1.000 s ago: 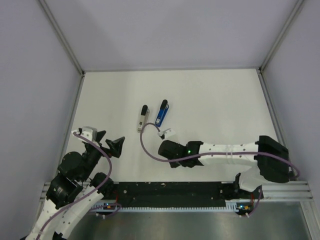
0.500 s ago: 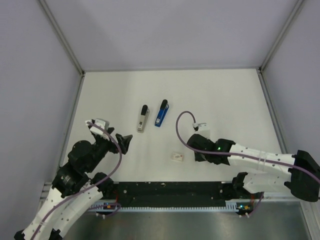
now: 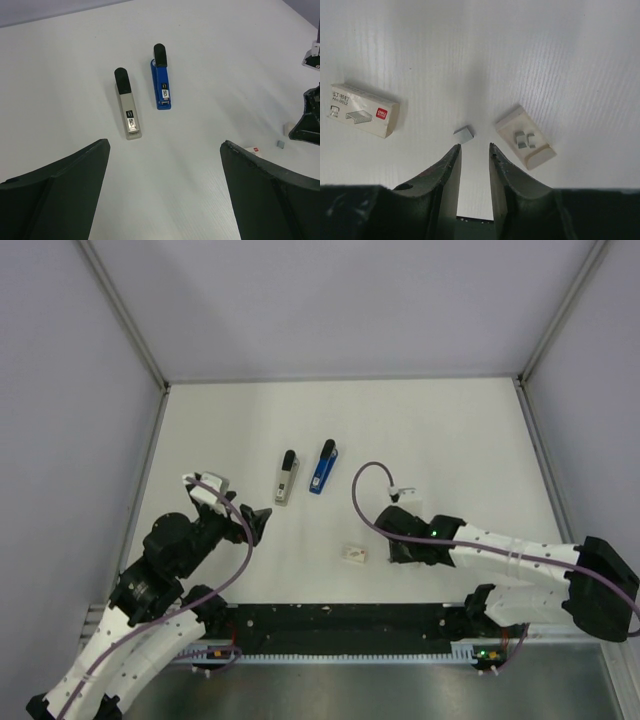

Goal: Unload the staples from the stapler

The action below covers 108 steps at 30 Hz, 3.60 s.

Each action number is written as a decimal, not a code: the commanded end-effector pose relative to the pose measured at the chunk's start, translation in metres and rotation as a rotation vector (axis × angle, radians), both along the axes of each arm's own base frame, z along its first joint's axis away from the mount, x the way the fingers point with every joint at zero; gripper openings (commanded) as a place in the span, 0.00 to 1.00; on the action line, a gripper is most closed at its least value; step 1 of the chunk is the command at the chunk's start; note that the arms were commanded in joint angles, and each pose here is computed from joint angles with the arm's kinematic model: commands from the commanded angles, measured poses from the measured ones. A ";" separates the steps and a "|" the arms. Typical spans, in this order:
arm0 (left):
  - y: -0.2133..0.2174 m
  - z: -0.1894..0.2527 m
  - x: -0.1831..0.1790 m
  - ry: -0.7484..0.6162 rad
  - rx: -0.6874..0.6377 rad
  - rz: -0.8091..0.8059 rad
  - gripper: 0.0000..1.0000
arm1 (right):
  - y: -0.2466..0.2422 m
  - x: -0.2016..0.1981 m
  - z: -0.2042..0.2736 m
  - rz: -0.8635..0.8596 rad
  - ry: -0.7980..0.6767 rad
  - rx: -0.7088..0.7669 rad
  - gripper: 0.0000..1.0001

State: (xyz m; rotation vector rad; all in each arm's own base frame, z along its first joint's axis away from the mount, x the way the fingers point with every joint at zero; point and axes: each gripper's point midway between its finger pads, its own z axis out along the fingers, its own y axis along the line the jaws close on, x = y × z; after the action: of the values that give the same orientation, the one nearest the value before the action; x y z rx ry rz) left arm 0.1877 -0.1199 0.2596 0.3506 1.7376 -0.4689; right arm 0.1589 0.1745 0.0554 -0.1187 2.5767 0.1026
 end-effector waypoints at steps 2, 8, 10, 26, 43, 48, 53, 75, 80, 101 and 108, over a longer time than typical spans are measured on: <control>-0.003 0.015 0.002 -0.060 -0.027 -0.012 0.98 | 0.032 0.005 0.003 0.072 0.014 0.091 0.33; 0.000 0.016 0.001 -0.067 -0.032 0.001 0.98 | 0.041 0.008 -0.001 0.157 0.022 0.068 0.39; 0.002 0.016 0.001 -0.068 -0.031 0.007 0.98 | 0.039 0.007 -0.006 0.164 0.031 0.043 0.39; 0.002 0.013 0.006 -0.053 -0.015 0.023 0.98 | 0.031 0.008 -0.030 0.178 0.052 -0.033 0.39; 0.000 0.012 0.007 -0.051 -0.013 0.018 0.98 | 0.019 0.002 -0.036 0.147 0.069 -0.055 0.30; 0.001 0.013 0.007 -0.051 -0.013 0.021 0.98 | 0.015 -0.001 -0.038 0.136 0.078 -0.067 0.29; 0.001 0.013 0.007 -0.053 -0.012 0.020 0.98 | 0.013 -0.001 -0.039 0.128 0.082 -0.072 0.25; 0.001 0.012 0.007 -0.053 -0.009 0.019 0.98 | -0.018 0.004 0.017 0.060 -0.007 -0.049 0.19; 0.000 0.011 0.008 -0.050 -0.007 0.016 0.98 | -0.031 0.004 0.008 0.024 0.010 -0.063 0.19; 0.001 0.010 0.009 -0.044 0.001 0.025 0.98 | -0.032 0.006 -0.018 0.007 0.047 -0.060 0.20; 0.001 0.010 0.010 -0.044 0.003 0.026 0.98 | -0.036 0.009 -0.021 -0.010 0.046 -0.063 0.20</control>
State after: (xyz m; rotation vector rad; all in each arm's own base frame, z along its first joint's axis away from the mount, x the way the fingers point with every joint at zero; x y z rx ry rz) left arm 0.1914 -0.1167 0.2570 0.3461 1.7462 -0.4361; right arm 0.1595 0.1380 0.0342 -0.1600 2.6509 0.0106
